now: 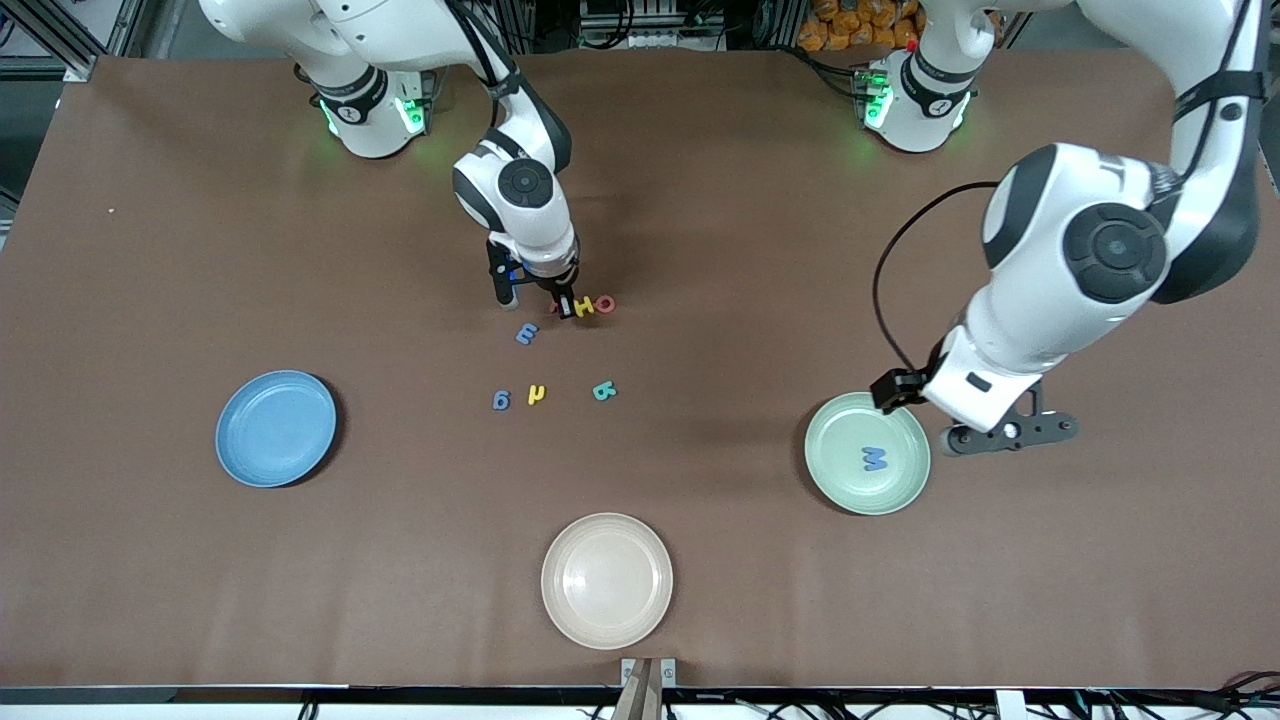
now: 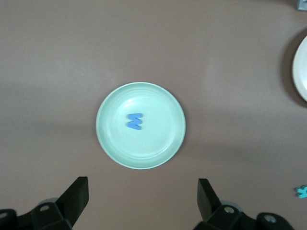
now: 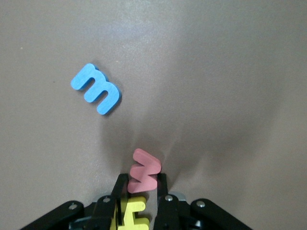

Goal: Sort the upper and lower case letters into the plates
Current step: 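Carry the pink M to the blue plate while the left gripper reaches letters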

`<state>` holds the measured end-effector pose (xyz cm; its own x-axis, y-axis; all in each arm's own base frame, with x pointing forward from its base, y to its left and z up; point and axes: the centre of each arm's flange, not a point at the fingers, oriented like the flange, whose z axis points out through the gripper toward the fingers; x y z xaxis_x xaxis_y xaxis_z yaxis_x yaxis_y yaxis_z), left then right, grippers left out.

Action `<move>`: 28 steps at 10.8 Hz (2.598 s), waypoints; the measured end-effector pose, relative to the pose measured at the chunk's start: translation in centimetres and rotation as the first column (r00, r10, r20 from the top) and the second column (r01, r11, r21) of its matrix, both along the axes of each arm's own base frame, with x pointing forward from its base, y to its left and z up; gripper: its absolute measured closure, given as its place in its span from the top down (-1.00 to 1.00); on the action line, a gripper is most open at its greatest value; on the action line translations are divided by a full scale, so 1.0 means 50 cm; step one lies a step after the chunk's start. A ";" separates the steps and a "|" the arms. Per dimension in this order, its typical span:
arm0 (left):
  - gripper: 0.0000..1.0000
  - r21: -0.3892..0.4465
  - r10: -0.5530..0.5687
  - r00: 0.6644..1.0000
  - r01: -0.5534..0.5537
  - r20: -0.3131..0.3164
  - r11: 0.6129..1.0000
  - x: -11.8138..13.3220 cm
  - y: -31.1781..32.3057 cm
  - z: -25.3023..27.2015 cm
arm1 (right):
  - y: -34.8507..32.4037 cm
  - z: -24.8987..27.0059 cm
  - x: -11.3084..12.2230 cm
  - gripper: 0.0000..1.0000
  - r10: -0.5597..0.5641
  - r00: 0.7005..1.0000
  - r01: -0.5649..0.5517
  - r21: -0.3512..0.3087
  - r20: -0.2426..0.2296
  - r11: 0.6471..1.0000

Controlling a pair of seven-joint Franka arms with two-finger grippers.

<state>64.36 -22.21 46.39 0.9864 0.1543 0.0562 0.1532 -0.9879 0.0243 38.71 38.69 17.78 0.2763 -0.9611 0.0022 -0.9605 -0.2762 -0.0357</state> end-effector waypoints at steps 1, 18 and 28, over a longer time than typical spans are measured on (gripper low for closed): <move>1.00 -0.012 0.027 1.000 -0.026 0.011 1.000 -0.002 -0.033 -0.013 | 0.001 0.000 0.000 -0.44 0.007 1.000 -0.007 -0.002 0.003 1.000; 1.00 -0.055 0.221 0.975 -0.221 -0.004 0.974 -0.176 -0.547 -0.292 | -0.782 0.165 0.401 -0.44 0.570 0.813 -0.583 -0.171 -0.119 0.795; 0.74 -0.050 -0.144 0.977 0.154 0.160 0.987 -0.198 -0.670 -0.401 | -0.684 0.160 0.419 1.00 0.542 0.832 -0.553 -0.108 -0.120 0.826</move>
